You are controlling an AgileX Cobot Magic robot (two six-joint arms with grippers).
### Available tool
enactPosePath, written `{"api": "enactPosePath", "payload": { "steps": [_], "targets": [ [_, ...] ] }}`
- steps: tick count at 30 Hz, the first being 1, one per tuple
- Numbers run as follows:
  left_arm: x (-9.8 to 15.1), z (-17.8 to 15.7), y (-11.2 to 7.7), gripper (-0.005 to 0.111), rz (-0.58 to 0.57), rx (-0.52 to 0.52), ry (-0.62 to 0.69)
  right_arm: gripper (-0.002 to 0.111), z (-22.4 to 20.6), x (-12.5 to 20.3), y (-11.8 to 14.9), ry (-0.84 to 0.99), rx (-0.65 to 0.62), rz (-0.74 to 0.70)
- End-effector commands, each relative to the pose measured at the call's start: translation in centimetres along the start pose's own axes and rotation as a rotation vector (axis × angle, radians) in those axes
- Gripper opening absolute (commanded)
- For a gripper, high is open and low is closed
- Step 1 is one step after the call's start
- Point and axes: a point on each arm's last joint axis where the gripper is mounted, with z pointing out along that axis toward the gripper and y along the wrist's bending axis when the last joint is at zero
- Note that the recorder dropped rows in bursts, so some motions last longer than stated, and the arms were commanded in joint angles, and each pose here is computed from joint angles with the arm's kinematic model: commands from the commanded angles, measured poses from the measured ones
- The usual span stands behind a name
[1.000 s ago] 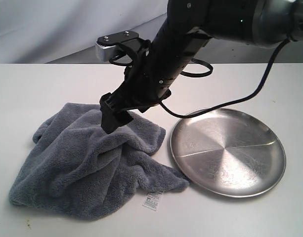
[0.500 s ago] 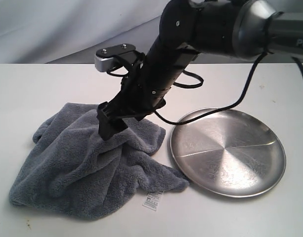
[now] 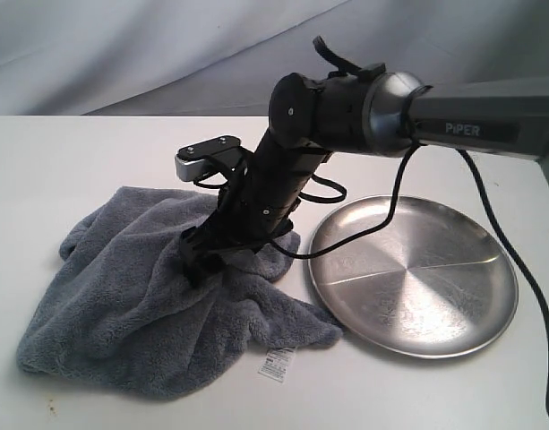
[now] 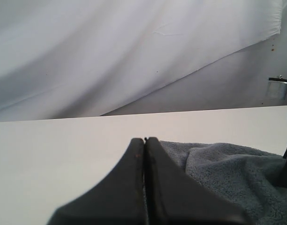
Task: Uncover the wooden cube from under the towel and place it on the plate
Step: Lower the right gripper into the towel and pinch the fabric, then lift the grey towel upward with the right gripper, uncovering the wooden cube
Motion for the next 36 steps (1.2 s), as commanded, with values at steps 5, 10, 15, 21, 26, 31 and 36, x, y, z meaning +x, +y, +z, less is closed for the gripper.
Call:
{"api": "enactPosePath", "payload": {
  "steps": [5,10,15,21,26,31,36],
  "targets": [
    [0.1,0.0,0.0,0.000,-0.004,0.005,-0.002,0.055,0.3,-0.2,0.0,-0.012,0.001,-0.026],
    [0.1,0.0,0.0,0.000,-0.004,0.005,-0.002,0.015,0.3,-0.1,0.1,0.000,-0.015,-0.017],
    [0.1,0.0,0.0,0.000,-0.004,0.005,-0.002,0.000,0.3,0.1,0.7,0.028,-0.038,-0.020],
    [0.1,0.0,0.0,0.000,-0.004,0.005,-0.002,0.000,-1.3,-0.2,1.9,-0.005,-0.071,-0.016],
    [0.1,0.0,0.0,0.000,-0.004,0.005,-0.002,0.000,-4.2,-0.9,3.0,-0.081,-0.063,-0.042],
    [0.1,0.0,0.0,0.000,-0.004,0.005,-0.002,0.000,-8.4,-1.4,4.3,-0.195,-0.057,-0.063],
    [0.1,0.0,0.0,0.000,-0.004,0.005,-0.002,0.000,-13.0,-1.9,5.8,-0.351,-0.056,-0.068]
  ]
}}
